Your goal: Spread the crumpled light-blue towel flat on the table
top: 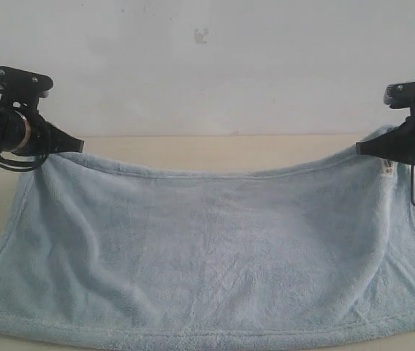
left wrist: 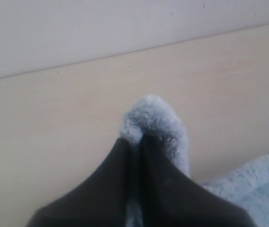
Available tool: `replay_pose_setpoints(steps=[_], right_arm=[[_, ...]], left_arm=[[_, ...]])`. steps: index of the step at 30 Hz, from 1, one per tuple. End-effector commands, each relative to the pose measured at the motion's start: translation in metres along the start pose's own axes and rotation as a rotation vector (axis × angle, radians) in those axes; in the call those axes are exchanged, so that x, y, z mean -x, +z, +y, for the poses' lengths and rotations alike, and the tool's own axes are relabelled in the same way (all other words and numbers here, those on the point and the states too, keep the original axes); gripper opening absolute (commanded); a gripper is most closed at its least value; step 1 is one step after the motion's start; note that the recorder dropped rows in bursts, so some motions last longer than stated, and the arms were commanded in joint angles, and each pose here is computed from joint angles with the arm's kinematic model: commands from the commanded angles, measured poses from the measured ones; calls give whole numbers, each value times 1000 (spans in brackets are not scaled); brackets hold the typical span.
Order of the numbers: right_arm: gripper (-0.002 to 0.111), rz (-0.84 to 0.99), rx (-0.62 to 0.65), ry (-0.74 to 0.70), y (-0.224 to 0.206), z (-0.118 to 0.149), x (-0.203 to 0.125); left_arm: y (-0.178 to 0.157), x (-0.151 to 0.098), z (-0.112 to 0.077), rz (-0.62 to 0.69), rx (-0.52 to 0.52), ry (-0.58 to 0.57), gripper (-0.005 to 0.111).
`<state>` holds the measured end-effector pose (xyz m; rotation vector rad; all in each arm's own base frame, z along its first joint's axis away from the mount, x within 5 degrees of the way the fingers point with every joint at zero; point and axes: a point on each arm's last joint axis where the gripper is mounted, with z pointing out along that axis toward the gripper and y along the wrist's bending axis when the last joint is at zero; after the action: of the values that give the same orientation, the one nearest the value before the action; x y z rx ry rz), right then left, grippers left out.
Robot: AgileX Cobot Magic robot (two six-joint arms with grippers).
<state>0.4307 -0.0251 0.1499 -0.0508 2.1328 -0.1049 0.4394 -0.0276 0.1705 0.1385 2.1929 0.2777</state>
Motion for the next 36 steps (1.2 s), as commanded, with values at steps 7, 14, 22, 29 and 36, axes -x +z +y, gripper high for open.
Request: replay_pose_setpoints(steps=[7,14,22,29,36], right_arm=[[52,-31,-6,-26,8,-2,6],[58,-28,-2,-28,-26,-5,37],[40,351,60,-3,-79,-4,36],[0,817,101,5,-111,1,-18],[0,766,57,18,-165,2,-49]], left_arm=[[3,1,3,-11,33,30,66],[-24,28,14,-89,66,-23,80],[-89,31,21,-69,-41,-247,76],[-137,-47,13,234,-67,-194,5],[-164,-64,-15,311,-253,-1,4]])
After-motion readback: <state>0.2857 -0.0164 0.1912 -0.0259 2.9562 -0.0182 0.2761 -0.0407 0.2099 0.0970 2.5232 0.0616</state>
